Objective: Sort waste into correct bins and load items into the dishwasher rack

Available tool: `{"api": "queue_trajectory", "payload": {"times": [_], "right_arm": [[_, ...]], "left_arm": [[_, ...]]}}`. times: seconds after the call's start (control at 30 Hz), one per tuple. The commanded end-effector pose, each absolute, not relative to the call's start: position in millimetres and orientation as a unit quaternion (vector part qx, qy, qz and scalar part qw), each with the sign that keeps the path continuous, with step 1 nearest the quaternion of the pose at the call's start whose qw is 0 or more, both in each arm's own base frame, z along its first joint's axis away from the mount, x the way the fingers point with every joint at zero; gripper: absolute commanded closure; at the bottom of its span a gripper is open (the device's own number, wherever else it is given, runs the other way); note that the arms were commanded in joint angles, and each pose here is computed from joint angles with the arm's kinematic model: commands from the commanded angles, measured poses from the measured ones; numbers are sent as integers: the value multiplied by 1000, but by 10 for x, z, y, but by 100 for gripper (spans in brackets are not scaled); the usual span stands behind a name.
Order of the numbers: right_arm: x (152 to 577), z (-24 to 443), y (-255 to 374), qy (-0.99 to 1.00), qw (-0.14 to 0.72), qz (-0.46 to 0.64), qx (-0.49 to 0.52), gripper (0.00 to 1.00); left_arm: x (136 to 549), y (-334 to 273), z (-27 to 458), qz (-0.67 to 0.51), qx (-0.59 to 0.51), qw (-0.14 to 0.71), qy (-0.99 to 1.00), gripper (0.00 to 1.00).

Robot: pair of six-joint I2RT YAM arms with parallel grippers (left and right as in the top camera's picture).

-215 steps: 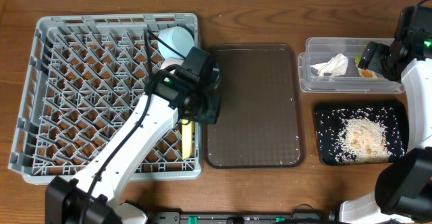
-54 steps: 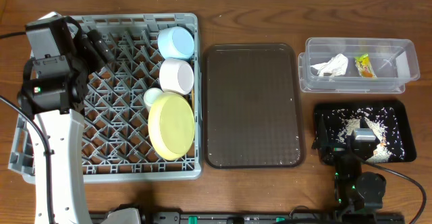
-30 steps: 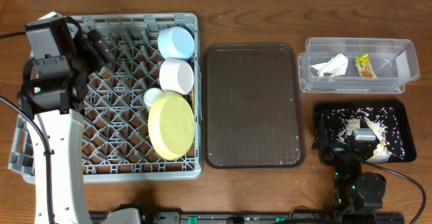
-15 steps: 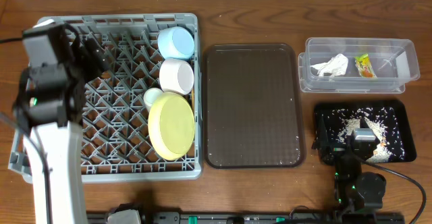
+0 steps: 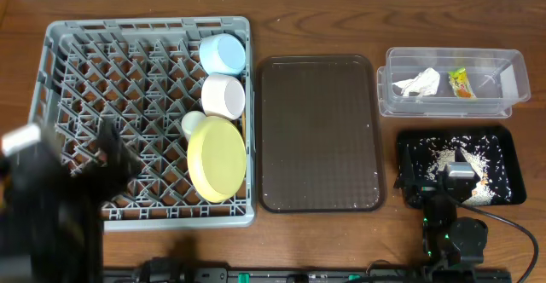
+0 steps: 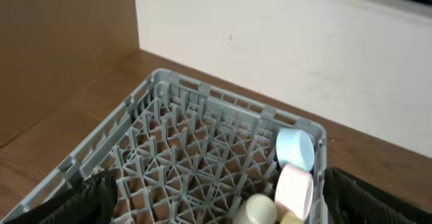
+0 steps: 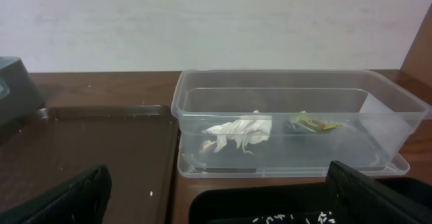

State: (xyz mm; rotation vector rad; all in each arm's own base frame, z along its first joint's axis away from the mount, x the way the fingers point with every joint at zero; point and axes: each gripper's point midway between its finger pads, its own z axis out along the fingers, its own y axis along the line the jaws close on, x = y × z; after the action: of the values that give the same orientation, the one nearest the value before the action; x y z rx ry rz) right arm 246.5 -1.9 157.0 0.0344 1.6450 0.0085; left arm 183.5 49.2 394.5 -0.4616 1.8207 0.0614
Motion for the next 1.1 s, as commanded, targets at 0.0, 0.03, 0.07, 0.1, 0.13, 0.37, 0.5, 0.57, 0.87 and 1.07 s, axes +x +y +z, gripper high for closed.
{"api": "queue_trajectory", "payload": {"times": [0.0, 0.03, 0.07, 0.1, 0.13, 0.37, 0.5, 0.57, 0.87, 1.07], "right_arm": [[2462, 1569, -33, 733, 681, -4, 10, 1], [2462, 1569, -33, 733, 681, -4, 10, 1], [2462, 1569, -33, 733, 681, -4, 10, 1], [2462, 1569, -33, 733, 681, -4, 10, 1], [2462, 1569, -33, 733, 681, -4, 10, 1], [2462, 1569, -33, 733, 681, -4, 10, 1], [2462, 1569, -33, 733, 681, -4, 10, 1], [2462, 1569, -33, 733, 681, -4, 10, 1], [2462, 1569, -33, 733, 681, -4, 10, 1], [2462, 1569, -33, 733, 681, -4, 10, 1]], "left_arm": [[1621, 483, 3738, 30, -195, 596, 778, 2], [1548, 478, 3664, 29, -195, 601, 775, 2], [1498, 475, 3589, 26, -198, 603, 772, 2], [1455, 473, 3500, 21, -204, 607, 767, 2], [1431, 472, 3424, 15, -210, 612, 763, 2], [1615, 484, 3083, -13, -221, 681, 698, 2], [1842, 498, 2908, -22, -218, 715, 663, 2], [1957, 503, 2811, -26, -216, 728, 650, 2], [2260, 516, 2390, -89, -262, 740, 613, 2], [2328, 520, 2156, -107, -282, 727, 617, 2]]}}
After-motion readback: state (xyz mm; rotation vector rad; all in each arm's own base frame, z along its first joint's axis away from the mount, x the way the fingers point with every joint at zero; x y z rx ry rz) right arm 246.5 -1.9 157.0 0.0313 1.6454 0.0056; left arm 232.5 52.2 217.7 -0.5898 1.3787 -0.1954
